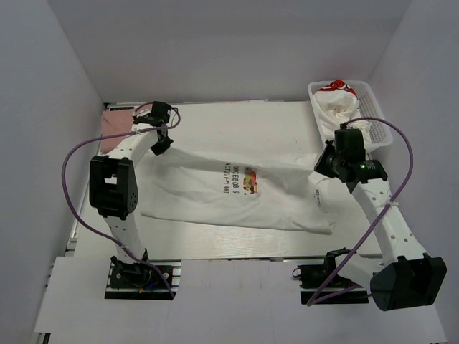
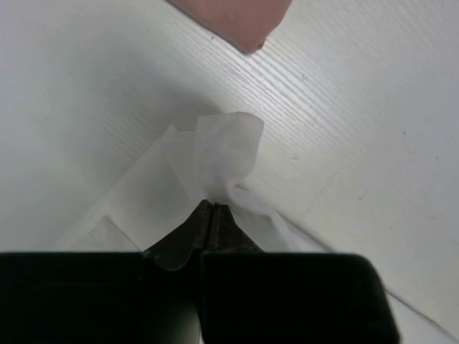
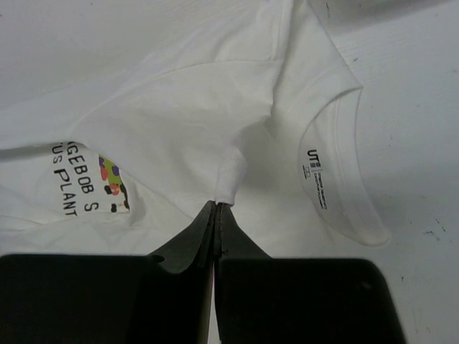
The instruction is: Fold and stack the t-shirts
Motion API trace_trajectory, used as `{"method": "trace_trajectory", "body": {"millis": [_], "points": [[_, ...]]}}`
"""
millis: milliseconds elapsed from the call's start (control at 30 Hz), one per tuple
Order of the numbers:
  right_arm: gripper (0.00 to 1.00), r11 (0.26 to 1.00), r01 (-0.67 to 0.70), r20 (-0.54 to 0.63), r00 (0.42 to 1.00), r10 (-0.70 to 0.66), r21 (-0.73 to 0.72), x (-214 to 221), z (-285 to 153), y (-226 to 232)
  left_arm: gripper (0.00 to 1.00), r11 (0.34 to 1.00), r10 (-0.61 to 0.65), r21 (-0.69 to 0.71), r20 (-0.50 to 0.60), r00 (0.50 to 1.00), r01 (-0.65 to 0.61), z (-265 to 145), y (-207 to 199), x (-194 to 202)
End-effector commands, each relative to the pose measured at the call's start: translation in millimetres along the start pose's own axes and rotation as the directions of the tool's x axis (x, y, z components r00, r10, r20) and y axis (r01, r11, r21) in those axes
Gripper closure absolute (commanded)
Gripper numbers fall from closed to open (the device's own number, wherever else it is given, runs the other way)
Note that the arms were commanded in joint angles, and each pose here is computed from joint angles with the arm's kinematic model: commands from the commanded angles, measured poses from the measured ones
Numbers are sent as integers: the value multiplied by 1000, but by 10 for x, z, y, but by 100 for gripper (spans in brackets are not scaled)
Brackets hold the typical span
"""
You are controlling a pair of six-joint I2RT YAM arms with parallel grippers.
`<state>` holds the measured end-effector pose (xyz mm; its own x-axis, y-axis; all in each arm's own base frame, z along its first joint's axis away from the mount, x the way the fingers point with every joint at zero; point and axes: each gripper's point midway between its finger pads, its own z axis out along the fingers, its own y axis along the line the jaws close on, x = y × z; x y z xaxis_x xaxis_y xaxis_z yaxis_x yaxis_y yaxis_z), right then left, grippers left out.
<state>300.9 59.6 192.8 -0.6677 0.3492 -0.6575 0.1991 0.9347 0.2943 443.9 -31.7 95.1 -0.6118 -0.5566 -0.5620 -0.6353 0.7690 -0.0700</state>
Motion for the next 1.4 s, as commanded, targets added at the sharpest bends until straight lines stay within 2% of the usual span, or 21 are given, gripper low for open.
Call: {"method": "trace_trajectory", "body": {"millis": [0,167,300,433,533,733,900,1000,1033,1067,1100,1133,1233,1300,1367], "points": [[100,999,-15,-21,1000,15,33,117,-52,-101,97,999,-40,-24,64,997,42,-270,206,-130],[100,999,-20,-71,997,22,29,325,-38,-148,96,999,-53,11,3,999,53,-250,314,184],[100,1000,-20,-123,992,22,20,512,-41,-179,96,997,-63,-51,-24,998,61,-199,500,361],[100,1000,-9,-115,993,10,8,523,-108,-181,96,995,-77,-69,-21,997,76,-254,582,387],[100,1000,2,-127,992,-4,-13,581,-140,-173,91,993,-74,-93,-42,996,70,-254,705,515],[100,984,-12,-210,977,-26,-179,895,-79,40,88,993,-78,-94,-68,995,71,-229,747,629],[100,951,-39,-355,932,-76,-307,1382,-80,130,88,988,-84,-132,-69,994,75,-240,827,655],[86,944,-103,-496,866,-69,-312,1788,-163,73,86,983,-88,-169,-85,992,73,-228,927,746],[69,951,-109,-528,847,-64,-290,1887,-162,19,86,984,-91,-163,-80,993,77,-249,922,728],[58,955,-110,-545,836,-62,-277,1926,-163,-8,86,984,-91,-163,-80,993,77,-249,922,728],[48,971,-91,-545,837,-47,-223,1892,-162,-90,86,984,-94,-157,-74,993,82,-270,917,710],[34,974,-62,-528,847,-65,-220,1842,-151,-116,86,984,-91,-163,-80,993,77,-260,940,739],[12,975,-17,-417,905,-79,-221,1442,-137,-30,86,983,-100,-164,-78,992,87,-260,936,739],[10,970,-5,-341,937,-80,-243,1163,-120,90,86,982,-99,-169,-71,993,86,-257,947,727],[10,966,-7,-313,947,-76,-258,1042,-95,164,86,980,-96,-180,-55,994,85,-271,964,684]]}}
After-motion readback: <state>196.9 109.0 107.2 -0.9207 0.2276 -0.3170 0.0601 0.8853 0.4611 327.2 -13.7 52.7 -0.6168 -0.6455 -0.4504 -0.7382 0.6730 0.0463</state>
